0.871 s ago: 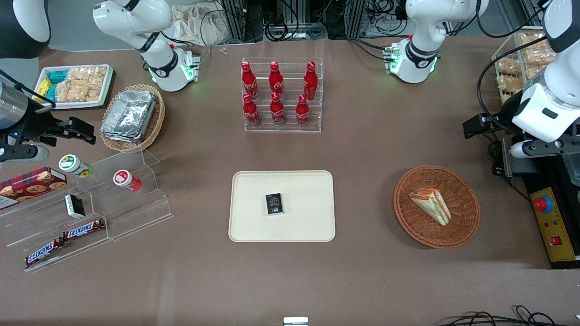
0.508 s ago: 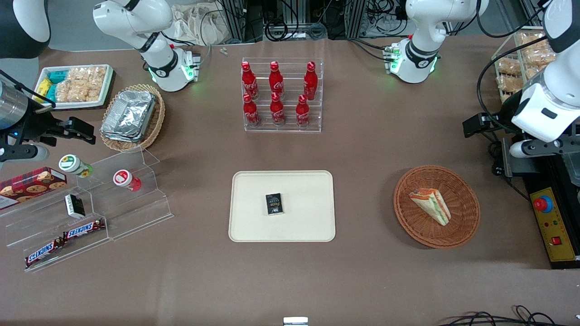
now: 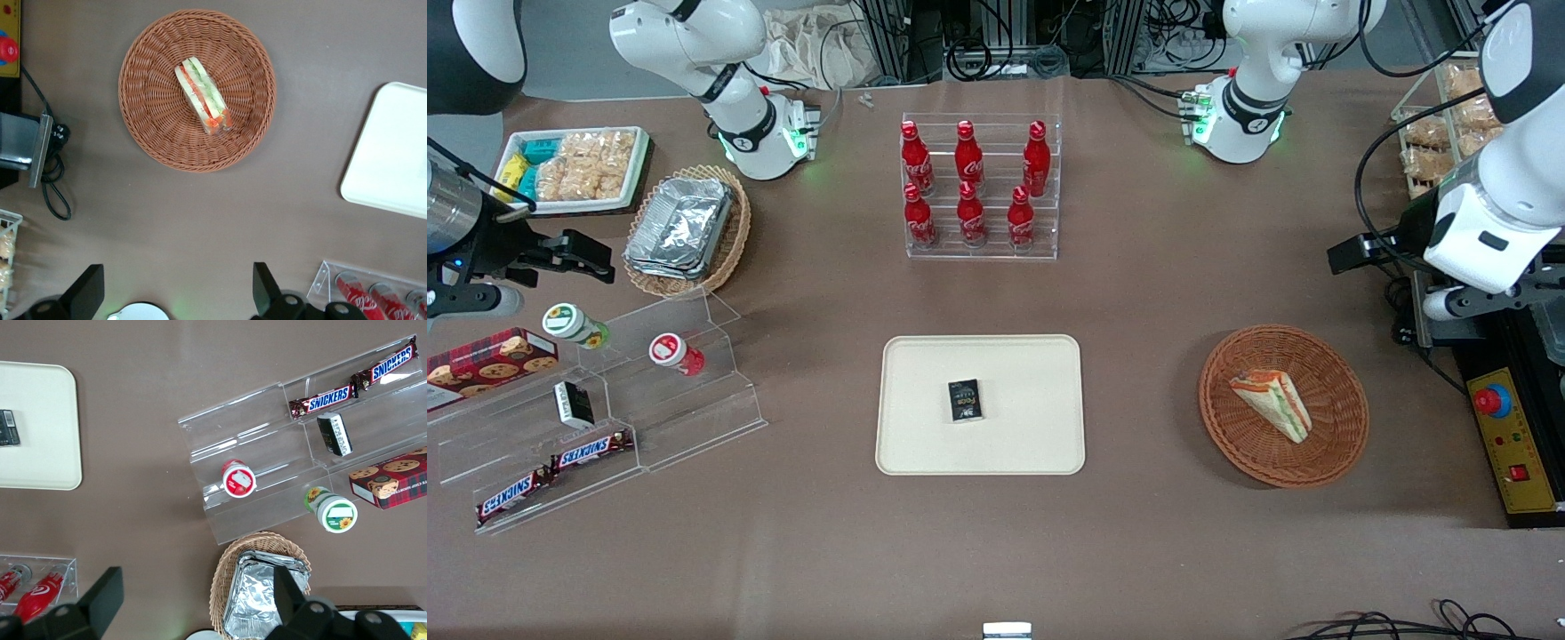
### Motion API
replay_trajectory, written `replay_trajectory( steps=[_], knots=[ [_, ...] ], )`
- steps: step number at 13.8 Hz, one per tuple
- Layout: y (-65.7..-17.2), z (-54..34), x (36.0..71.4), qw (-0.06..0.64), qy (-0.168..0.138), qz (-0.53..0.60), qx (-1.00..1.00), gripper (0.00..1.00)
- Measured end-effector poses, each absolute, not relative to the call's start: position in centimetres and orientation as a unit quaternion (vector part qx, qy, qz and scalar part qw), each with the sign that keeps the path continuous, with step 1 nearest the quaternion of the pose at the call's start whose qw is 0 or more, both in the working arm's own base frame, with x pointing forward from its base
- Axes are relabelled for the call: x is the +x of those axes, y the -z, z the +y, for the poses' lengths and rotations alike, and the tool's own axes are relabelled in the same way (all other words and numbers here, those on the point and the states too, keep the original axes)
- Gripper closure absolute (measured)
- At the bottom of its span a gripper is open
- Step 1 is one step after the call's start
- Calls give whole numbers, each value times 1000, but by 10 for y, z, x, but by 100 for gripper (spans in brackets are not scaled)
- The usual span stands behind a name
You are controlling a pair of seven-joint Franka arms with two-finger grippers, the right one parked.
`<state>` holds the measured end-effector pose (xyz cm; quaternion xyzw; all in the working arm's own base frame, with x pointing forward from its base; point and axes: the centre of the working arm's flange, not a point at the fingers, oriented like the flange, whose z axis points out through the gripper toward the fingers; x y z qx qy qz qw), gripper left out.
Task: Place sandwich from basket to tray
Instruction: 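Move the left gripper toward the wicker basket holding the sandwich, then lower the open left gripper over the wrapped sandwich in the basket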
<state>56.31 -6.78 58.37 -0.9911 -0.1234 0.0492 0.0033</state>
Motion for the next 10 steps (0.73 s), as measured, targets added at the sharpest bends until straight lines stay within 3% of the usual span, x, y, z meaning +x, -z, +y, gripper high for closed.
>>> replay_trajectory(
  steps=[7,10],
  knots=[
    [-513,-47,572,-19,-38,-239,-970,0],
    [-468,-45,573,-26,-17,-272,-962,0]
  ],
)
